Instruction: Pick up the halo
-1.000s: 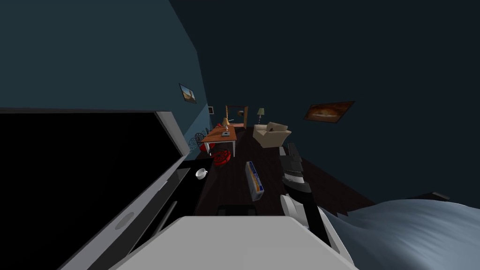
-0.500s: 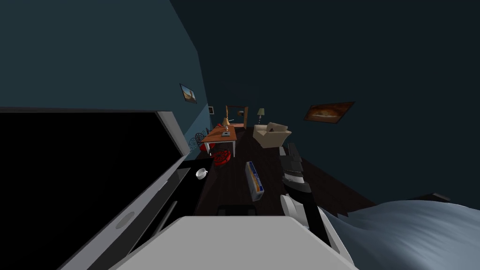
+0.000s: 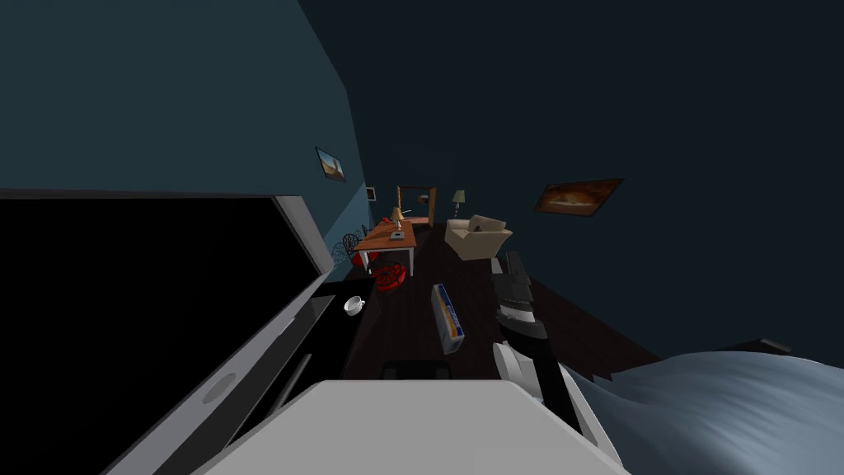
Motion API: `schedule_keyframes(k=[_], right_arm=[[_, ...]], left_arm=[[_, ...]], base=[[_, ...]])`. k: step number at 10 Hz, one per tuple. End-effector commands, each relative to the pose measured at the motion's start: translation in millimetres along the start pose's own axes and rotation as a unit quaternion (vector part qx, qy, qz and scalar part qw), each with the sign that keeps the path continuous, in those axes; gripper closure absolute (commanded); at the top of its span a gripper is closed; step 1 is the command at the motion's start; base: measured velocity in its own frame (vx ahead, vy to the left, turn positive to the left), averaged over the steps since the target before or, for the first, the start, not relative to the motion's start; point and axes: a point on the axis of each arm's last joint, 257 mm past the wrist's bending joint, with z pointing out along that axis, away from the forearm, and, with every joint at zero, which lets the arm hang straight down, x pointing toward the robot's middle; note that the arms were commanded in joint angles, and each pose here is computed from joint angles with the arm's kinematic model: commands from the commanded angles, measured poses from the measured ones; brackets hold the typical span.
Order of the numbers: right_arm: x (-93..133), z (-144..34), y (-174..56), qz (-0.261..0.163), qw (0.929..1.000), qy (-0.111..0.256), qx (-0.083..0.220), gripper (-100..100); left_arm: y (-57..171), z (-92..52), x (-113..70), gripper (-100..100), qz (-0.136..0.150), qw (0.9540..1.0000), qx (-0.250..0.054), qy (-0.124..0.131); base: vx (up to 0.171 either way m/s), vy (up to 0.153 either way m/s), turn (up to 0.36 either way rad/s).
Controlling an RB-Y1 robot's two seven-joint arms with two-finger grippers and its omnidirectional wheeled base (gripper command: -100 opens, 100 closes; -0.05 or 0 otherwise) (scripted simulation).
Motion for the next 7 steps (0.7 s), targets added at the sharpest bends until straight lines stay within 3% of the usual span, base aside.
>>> schedule_keyframes(k=[1, 3, 6, 7], right_arm=[[0.0, 0.0, 0.0, 0.000, 1.0000, 0.000, 0.000, 0], [0.0, 0.0, 0.0, 0.000, 1.0000, 0.000, 0.000, 0], [0.0, 0.0, 0.0, 0.000, 1.0000, 0.000, 0.000, 0], [0.0, 0.0, 0.0, 0.000, 1.0000, 0.000, 0.000, 0]], left_arm=[[11.1, -11.2, -4.5, 100, 0.001, 1.0000, -0.001, 0.000], [24.1, -25.3, -10.3, 100, 0.003, 1.0000, -0.002, 0.001], [24.5, -25.7, -10.4, 100, 0.003, 1.0000, -0.003, 0.000], [24.2, -25.6, -10.2, 0, 0.003, 1.0000, -0.003, 0.001]], base=[[-0.005, -0.001, -0.011], [0.007, -0.014, 0.013], [0.011, -0.021, 0.007], [0.000, 0.000, 0.000]])
